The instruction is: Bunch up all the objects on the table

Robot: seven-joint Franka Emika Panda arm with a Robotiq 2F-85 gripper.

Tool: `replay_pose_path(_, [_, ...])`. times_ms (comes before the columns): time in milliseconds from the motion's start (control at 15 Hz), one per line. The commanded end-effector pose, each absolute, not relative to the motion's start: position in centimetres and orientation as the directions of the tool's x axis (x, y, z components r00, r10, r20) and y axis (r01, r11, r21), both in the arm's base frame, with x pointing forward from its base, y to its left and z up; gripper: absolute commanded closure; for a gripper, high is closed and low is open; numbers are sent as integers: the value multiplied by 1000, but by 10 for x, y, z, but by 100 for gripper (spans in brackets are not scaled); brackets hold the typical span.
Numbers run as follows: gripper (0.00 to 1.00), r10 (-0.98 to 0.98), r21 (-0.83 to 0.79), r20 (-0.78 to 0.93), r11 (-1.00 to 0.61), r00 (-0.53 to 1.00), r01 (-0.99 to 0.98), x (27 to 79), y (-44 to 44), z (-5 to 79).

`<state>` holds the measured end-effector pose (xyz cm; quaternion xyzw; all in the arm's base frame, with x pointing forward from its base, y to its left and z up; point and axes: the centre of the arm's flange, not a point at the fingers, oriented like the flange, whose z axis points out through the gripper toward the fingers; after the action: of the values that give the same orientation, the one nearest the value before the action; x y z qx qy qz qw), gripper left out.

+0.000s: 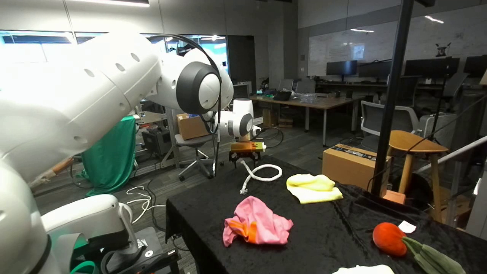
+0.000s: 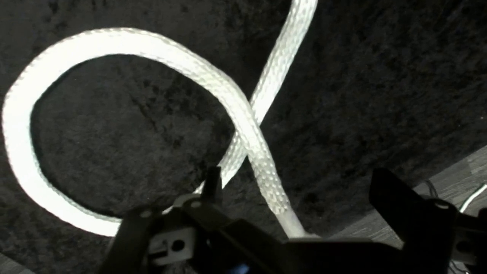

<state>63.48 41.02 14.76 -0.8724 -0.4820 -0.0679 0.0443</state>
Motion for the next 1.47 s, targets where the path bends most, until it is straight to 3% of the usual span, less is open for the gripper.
replay_pose_path(0, [0, 827, -28, 182, -537, 532, 843, 656, 419, 141])
replay_pose_path(200, [0, 822, -32, 182, -544, 540, 839, 660, 419, 137])
replay_pose_path(267, [10, 821, -31, 179, -546, 542, 837, 661, 418, 135])
replay_pose_path(333, [26, 820, -32, 179, -548, 544, 836, 662, 418, 135])
replay_pose_path(933, [94, 812, -26, 177, -562, 557, 827, 666, 417, 143])
replay_pose_path(1400, [96, 796, -3, 172, -588, 580, 809, 659, 415, 168])
